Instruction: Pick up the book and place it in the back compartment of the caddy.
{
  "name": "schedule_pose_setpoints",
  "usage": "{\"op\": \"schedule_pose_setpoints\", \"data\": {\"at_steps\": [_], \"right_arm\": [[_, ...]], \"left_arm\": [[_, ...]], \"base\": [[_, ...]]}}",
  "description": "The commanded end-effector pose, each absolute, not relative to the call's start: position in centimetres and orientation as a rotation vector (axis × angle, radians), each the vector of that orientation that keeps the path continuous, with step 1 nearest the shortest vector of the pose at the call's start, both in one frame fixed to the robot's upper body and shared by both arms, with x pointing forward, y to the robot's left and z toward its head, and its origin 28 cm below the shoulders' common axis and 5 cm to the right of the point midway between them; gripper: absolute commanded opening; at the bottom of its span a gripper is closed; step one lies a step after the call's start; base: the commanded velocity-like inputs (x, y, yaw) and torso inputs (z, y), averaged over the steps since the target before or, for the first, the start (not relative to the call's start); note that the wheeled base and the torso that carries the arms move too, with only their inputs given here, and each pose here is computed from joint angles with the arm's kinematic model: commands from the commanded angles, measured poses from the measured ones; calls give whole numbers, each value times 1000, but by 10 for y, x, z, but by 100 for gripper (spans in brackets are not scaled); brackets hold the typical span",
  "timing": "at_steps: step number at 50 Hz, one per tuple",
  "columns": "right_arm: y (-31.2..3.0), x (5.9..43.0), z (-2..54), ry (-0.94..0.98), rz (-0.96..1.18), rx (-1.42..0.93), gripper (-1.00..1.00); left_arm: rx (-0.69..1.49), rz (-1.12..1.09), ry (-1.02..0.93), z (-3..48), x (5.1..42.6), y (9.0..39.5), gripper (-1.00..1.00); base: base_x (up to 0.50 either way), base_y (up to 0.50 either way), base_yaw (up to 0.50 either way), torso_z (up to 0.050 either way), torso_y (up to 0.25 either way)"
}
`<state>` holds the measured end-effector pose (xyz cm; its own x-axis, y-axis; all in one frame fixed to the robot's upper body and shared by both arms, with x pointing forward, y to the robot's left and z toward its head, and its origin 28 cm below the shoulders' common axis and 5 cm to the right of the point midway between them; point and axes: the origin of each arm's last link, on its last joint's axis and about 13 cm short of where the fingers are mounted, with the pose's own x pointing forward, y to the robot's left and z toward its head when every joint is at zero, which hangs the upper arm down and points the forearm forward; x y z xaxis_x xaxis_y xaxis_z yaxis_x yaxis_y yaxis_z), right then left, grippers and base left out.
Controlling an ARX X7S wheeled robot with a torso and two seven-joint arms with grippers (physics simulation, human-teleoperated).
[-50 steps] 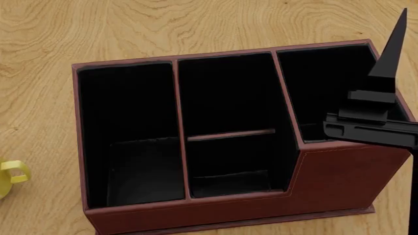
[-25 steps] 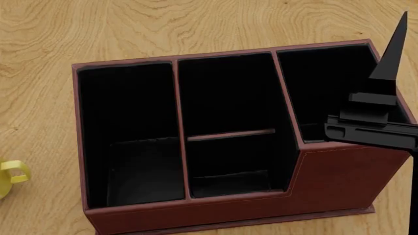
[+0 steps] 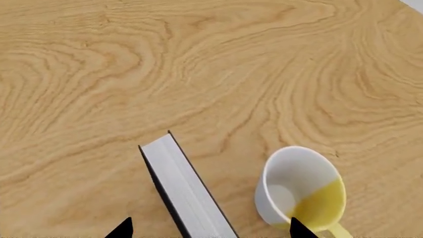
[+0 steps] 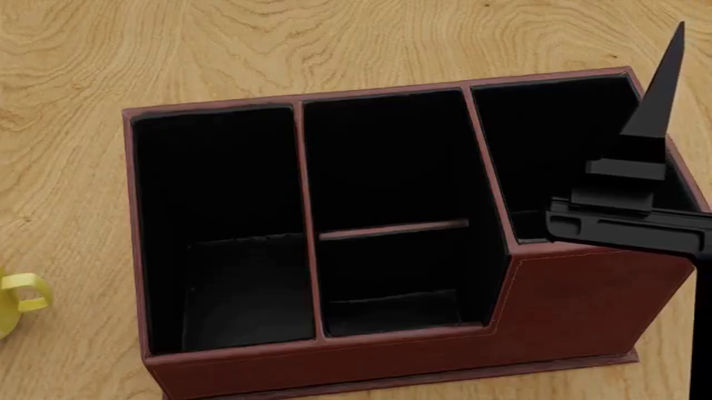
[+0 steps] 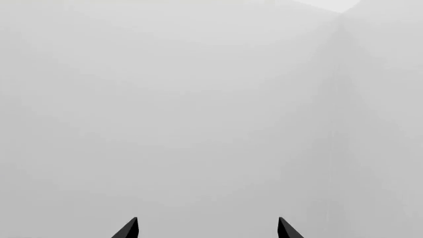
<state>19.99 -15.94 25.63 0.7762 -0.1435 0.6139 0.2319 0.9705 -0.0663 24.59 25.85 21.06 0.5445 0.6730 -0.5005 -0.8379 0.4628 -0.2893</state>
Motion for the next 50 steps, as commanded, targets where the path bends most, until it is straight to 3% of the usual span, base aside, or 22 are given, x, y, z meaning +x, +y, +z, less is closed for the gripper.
{"op": "schedule_pose_setpoints", "data": {"at_steps": [1, 50], "right_arm": [[-159, 200, 257, -650, -202, -145, 100], [-157, 202, 258, -645, -199, -158, 100]], "left_arm": [[-536, 959, 372, 199, 256, 261, 100], [-533, 1025, 476, 158, 282, 272, 100]], "base": [[0, 0, 0, 0, 0], [0, 0, 0, 0, 0]]}}
